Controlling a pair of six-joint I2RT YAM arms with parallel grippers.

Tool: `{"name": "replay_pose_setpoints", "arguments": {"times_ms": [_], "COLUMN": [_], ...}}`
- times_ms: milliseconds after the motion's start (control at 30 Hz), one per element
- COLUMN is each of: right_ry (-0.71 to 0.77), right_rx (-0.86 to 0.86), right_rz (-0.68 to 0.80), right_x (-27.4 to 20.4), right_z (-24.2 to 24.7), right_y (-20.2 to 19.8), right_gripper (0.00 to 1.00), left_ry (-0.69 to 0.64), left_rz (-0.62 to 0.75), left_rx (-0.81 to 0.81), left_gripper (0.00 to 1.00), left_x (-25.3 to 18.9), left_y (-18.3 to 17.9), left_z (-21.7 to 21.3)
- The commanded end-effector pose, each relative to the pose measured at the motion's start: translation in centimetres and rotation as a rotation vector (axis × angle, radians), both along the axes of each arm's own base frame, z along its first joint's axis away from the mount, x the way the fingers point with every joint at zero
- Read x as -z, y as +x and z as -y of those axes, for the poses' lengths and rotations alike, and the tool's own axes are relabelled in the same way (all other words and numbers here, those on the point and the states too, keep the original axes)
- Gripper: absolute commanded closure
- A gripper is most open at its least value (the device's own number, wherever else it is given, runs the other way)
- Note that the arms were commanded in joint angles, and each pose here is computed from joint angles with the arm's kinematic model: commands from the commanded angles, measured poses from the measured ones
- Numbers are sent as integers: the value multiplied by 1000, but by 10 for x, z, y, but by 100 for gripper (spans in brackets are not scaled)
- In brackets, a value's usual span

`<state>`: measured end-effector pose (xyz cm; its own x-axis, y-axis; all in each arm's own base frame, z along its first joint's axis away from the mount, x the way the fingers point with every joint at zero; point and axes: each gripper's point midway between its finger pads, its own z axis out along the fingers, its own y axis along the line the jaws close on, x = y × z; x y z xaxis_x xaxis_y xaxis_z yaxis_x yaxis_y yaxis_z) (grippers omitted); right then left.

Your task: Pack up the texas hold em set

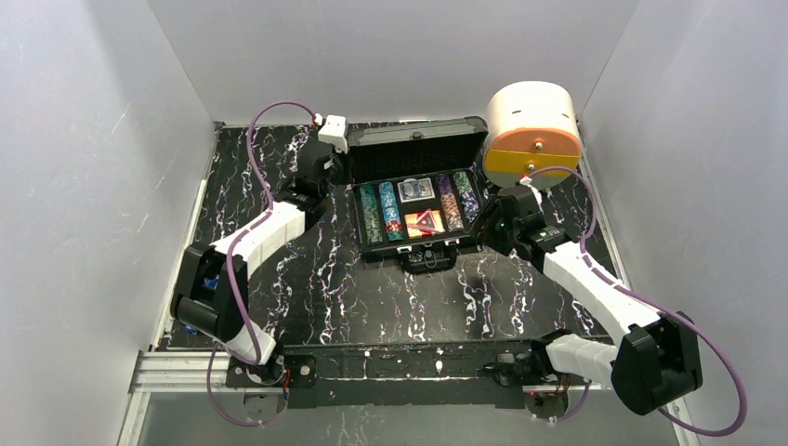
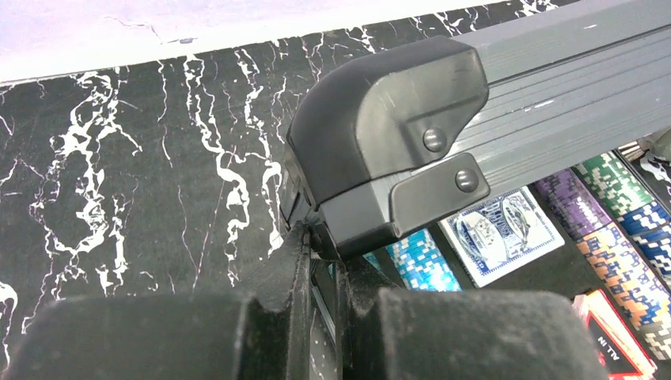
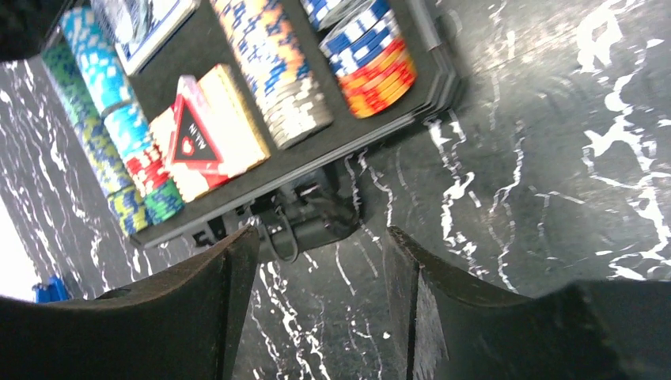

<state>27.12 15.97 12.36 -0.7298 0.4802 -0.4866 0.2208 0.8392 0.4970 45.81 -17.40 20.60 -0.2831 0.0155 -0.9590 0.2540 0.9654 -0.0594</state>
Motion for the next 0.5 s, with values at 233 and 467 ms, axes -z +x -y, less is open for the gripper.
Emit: {"name": "replay_pose_setpoints", "arguments": {"times_ms": [233,467], "right_ry": [2,16], "right_rx": [53,33], "right_rz": [66,69], "right_x": [-16,-15], "right_z": [34,32], "right_y": [17,18], "right_gripper": [32,32], "left_ry": [-201,-162], "left_rz": [44,-6], "left_rx": [-49,-9], "left_gripper": [86,80], "left_x": [-42,-27], "left_y": [-42,-62], "left_z": [-19,-7]}}
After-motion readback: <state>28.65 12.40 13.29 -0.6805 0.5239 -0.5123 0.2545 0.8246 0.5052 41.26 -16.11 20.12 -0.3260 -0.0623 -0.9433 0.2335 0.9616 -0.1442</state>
